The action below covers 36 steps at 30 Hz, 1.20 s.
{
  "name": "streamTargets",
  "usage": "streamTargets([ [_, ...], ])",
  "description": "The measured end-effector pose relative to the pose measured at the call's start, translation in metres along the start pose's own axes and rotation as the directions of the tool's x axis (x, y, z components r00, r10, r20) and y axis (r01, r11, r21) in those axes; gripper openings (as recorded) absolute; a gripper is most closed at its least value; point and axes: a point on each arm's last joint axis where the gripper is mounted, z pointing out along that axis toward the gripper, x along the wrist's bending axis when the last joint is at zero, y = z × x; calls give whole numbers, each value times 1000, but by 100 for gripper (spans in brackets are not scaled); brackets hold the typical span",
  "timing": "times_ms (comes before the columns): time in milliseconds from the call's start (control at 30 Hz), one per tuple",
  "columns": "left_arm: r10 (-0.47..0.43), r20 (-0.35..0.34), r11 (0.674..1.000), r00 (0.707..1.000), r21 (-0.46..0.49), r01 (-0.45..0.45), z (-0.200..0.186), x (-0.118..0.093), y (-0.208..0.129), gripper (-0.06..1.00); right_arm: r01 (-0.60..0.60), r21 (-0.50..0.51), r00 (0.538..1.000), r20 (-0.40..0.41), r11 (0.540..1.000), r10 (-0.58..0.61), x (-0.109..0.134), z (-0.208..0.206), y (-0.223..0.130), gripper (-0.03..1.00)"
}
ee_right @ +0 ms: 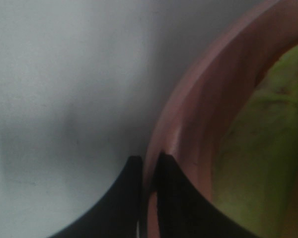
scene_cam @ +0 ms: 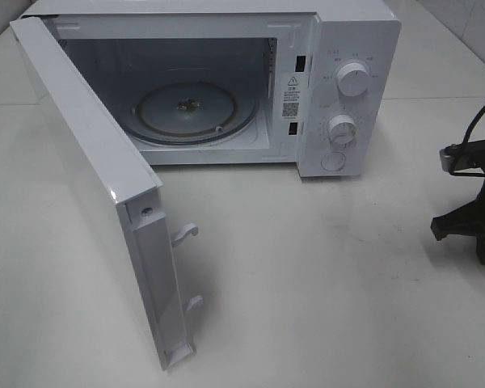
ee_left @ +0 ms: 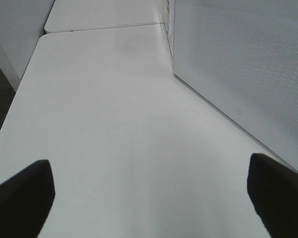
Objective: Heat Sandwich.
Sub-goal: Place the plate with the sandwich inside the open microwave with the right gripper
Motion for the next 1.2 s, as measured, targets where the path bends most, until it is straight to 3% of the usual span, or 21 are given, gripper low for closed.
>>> streamTargets([
  [600, 0, 0, 1000, 1000, 0, 0, 0, 0, 0, 99, 32, 25, 999, 27, 999, -33, 0, -3, -3, 7],
  [800, 0, 0, 1000, 1000, 0, 0, 0, 0, 0, 99, 57, 26, 996, 72, 998, -59, 2, -17, -6, 4],
  [1200, 0, 0, 1000, 1000, 0, 0, 0, 0, 0, 99, 39, 16, 996, 83, 999, -41, 4, -34, -11, 4],
])
